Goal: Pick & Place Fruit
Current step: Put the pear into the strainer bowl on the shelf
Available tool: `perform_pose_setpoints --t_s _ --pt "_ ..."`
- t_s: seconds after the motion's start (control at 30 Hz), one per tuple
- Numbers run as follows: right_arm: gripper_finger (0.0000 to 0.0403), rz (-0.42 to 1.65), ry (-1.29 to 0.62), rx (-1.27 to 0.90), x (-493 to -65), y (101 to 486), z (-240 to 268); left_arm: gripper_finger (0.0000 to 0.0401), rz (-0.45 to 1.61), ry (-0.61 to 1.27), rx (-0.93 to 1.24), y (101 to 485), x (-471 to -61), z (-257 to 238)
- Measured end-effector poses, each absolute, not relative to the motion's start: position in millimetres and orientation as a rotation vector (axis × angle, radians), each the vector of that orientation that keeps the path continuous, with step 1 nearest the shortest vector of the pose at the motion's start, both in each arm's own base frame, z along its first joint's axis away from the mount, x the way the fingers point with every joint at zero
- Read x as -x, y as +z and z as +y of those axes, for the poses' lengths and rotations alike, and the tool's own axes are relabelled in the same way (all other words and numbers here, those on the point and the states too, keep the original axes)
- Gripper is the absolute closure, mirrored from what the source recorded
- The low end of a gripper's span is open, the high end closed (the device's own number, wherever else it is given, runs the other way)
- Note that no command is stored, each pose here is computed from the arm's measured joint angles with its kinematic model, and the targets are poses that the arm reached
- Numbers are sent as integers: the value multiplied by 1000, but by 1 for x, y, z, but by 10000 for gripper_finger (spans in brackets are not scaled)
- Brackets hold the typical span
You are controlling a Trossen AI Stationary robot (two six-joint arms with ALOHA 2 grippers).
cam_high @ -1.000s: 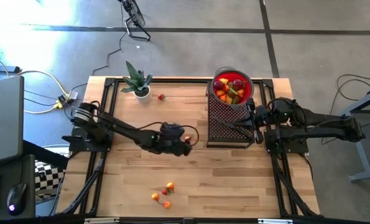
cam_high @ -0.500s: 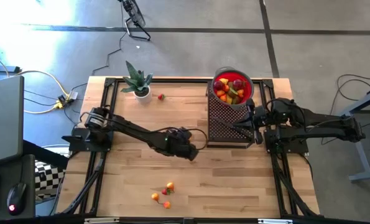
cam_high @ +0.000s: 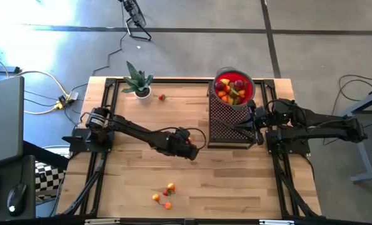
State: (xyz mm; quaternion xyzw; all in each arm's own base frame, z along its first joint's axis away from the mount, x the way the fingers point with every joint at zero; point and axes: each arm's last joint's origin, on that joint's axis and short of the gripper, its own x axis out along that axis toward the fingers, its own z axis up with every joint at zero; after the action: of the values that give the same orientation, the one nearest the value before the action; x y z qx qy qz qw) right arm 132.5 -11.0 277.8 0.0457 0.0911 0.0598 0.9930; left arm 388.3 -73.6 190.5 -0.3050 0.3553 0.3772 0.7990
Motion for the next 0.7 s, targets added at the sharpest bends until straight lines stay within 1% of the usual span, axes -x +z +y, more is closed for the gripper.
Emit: perform_pose_setpoints --t_s 0.37,0.7 --pt "398 182 120 -89 -133 278 -11 73 779 827 652 176 -394 -71" --pt "398 182 120 -86 -133 278 -11 73 771 847 661 171 -398 -61"
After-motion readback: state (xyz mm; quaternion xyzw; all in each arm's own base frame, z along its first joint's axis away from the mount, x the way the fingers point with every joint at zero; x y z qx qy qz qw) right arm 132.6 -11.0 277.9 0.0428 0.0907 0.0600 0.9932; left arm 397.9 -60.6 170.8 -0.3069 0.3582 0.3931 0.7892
